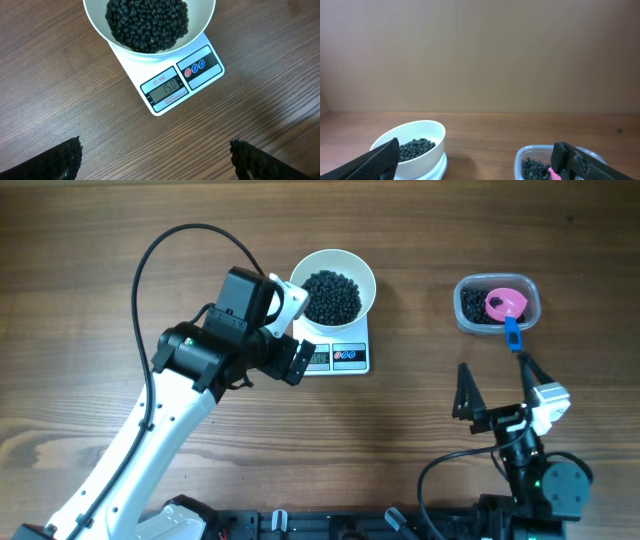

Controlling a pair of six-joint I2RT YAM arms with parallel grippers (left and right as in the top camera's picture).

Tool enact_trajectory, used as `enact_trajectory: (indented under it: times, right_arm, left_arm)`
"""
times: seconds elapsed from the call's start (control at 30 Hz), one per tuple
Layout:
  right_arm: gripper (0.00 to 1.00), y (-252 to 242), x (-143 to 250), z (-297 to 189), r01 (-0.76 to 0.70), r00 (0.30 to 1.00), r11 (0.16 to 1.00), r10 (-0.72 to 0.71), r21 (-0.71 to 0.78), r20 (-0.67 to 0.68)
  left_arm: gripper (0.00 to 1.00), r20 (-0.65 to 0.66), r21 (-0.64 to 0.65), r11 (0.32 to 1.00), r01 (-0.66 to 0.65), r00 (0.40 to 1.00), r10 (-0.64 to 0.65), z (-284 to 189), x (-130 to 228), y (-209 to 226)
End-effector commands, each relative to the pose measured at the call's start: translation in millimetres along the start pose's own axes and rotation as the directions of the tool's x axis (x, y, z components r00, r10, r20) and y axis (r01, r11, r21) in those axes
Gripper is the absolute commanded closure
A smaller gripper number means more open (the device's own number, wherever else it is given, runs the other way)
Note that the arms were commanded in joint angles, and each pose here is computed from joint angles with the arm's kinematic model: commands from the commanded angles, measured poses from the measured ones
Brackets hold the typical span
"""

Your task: Scoop item into bowl and weigh 150g on scale

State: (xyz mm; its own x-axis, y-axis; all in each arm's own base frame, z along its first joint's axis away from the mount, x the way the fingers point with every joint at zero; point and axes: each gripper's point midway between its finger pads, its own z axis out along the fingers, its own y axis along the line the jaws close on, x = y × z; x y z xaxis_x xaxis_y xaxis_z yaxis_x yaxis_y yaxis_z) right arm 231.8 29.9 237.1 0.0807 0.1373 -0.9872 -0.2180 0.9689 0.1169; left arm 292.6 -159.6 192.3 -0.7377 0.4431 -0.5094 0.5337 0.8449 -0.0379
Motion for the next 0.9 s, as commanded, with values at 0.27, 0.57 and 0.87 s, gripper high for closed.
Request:
enact_trajectory:
  times: [0.27,0.57,0.87]
  right_arm:
    - [0.00,-26.0,22.3,2.9,-0.040,0.999,0.989,0.037,0.143,0.026]
    - [0.00,-29.2,43.4,4.3,0.077,0.997,0.986,-0.073,0.146,-0.034]
    - [0.00,-30.2,59.8,3.5,0.134,0.987,0.981,-0.119,0.138,-0.108]
  left_arm:
    - [0.00,-0.004,0.016,1.000,0.008,1.000,-0.008,1.9,1.5,-3.3]
    - [0.00,-0.004,0.016,1.000,0.008,1.000,-0.008,1.9,1.5,-3.3]
    - [0.00,-0.004,0.016,1.000,0.008,1.000,-0.008,1.9,1.5,-3.3]
